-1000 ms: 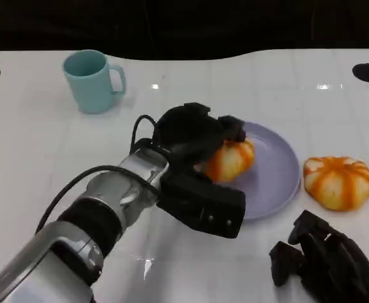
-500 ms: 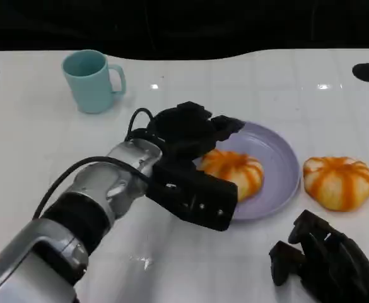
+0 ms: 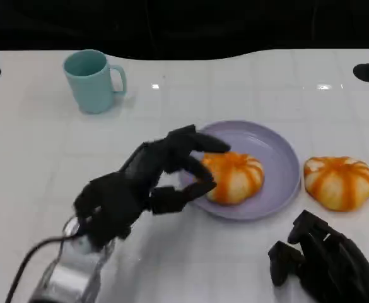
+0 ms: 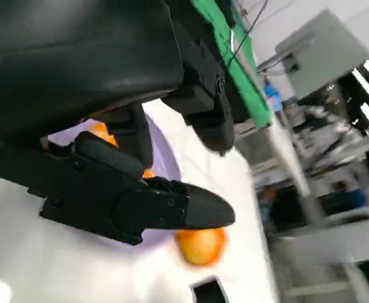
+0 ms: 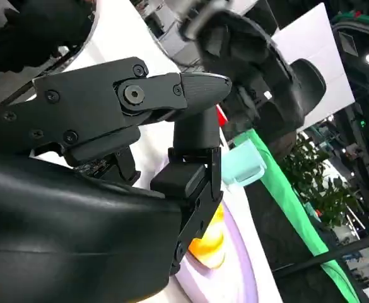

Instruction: Grasp the bread from the table and place it into the plate.

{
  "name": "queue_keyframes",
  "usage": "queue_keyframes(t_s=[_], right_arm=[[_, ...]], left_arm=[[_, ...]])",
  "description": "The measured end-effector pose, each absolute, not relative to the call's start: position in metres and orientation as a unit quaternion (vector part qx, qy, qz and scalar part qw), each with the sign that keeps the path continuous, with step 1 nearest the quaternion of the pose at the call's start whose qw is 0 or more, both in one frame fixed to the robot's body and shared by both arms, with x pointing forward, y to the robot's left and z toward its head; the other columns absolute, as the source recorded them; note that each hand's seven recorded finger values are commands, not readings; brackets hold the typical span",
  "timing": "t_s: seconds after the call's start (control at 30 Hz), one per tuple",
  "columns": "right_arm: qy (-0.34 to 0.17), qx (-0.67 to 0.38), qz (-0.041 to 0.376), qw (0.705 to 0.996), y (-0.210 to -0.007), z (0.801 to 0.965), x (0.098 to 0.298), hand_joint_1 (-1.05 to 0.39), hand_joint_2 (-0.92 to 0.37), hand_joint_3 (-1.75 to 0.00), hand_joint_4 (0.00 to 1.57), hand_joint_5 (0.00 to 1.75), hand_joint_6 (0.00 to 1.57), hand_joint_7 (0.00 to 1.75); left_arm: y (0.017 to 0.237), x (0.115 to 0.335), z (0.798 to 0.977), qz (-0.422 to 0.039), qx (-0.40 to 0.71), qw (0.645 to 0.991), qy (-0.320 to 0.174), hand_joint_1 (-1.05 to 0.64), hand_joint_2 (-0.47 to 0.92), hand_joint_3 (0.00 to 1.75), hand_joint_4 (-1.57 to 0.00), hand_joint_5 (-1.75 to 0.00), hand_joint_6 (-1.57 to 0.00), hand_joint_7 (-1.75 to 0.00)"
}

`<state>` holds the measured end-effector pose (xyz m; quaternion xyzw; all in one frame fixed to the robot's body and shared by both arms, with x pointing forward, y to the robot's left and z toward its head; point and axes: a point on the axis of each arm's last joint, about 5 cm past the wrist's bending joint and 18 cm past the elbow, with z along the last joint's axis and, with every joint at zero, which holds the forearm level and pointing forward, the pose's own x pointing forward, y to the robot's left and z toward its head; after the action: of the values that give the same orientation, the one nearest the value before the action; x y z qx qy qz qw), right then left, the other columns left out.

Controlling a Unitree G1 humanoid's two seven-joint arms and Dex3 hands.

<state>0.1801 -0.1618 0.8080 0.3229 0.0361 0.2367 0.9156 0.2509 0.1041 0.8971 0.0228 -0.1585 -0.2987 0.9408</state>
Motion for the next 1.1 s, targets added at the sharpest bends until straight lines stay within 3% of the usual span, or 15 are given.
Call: queue_keyframes(t_s=[0.2,0.37,0.63,1.1], right_arm=[[0.039,0.323,0.233,0.916,-0.162,0.808,0.180,-0.58,-0.92,-0.23,0.79,1.68,0.70,1.41],[0.041,0.322,0.232,0.917,-0.162,0.808,0.179,-0.58,-0.92,-0.23,0.79,1.69,0.70,1.41],[0.043,0.323,0.231,0.917,-0.162,0.807,0.179,-0.56,-0.92,-0.22,0.78,1.68,0.69,1.40],[0.044,0.325,0.235,0.915,-0.162,0.807,0.182,-0.57,-0.92,-0.22,0.80,1.66,0.70,1.40]], left_arm=[[0.123,0.221,0.886,-0.293,-0.162,0.936,-0.113,-0.68,0.92,0.37,-0.83,-1.75,-0.60,-1.74],[0.135,0.197,0.874,-0.295,-0.268,0.915,-0.061,-0.69,0.92,0.34,-0.88,-1.75,-0.61,-1.75],[0.144,0.178,0.858,-0.305,-0.315,0.898,-0.024,-0.70,0.92,0.27,-0.91,-1.75,-0.64,-1.73],[0.146,0.179,0.852,-0.308,-0.325,0.894,-0.008,-0.73,0.92,0.20,-0.91,-1.75,-0.68,-1.62]])
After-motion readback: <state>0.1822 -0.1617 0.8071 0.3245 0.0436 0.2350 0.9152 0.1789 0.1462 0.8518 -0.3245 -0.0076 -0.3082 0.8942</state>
